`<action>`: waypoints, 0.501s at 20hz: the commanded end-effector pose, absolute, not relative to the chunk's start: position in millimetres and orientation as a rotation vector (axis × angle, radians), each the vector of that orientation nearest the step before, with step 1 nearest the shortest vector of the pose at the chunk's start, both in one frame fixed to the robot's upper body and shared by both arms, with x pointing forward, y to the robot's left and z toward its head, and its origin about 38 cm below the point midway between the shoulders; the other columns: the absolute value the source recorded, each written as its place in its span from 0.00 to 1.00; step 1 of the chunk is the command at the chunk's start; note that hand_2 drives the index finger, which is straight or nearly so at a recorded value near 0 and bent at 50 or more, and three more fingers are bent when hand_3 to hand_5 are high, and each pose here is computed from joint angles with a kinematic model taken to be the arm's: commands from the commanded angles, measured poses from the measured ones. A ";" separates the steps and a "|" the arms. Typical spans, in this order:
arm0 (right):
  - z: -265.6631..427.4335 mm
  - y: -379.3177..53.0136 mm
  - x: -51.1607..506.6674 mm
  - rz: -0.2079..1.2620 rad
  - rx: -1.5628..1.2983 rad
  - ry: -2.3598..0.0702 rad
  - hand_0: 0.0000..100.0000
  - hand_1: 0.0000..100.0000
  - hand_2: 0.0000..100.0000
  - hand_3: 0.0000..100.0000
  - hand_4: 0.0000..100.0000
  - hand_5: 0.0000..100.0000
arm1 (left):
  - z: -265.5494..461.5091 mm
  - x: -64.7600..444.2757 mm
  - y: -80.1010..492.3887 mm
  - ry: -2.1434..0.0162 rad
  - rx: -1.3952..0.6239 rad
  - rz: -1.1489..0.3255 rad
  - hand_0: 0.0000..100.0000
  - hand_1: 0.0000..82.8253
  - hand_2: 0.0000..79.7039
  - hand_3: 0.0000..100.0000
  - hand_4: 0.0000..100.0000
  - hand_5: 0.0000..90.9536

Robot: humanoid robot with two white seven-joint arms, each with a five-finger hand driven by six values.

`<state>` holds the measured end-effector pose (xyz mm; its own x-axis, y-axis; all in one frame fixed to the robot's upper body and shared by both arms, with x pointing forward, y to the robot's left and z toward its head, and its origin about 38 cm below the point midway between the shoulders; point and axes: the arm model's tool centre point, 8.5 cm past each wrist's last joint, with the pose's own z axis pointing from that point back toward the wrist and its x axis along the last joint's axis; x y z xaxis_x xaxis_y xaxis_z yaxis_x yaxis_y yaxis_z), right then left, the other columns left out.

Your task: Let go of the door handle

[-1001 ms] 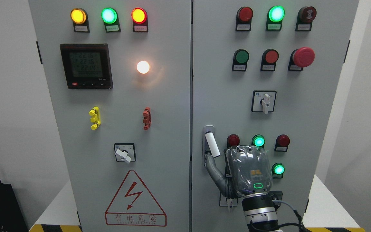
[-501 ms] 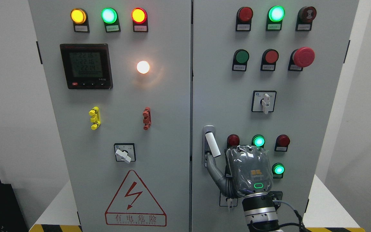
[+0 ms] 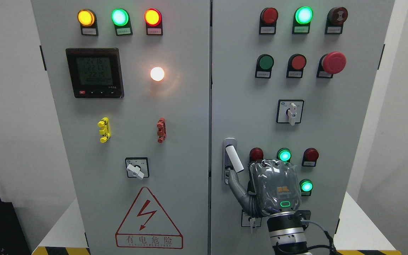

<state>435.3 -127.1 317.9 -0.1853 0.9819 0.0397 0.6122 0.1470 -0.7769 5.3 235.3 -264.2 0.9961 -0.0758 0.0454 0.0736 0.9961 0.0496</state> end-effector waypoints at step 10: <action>318.2 -129.0 435.7 0.845 -1.521 -1.861 0.55 0.08 1.00 1.00 1.00 0.97 | -264.0 4.1 235.2 -0.041 0.047 -0.074 0.12 0.47 0.00 0.00 0.00 0.00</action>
<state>435.3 -128.5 318.5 -0.1784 0.9829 0.0463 0.6159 0.1482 -0.7738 5.3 235.3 -264.2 0.9961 -0.0758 0.0453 0.0736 0.9961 0.0496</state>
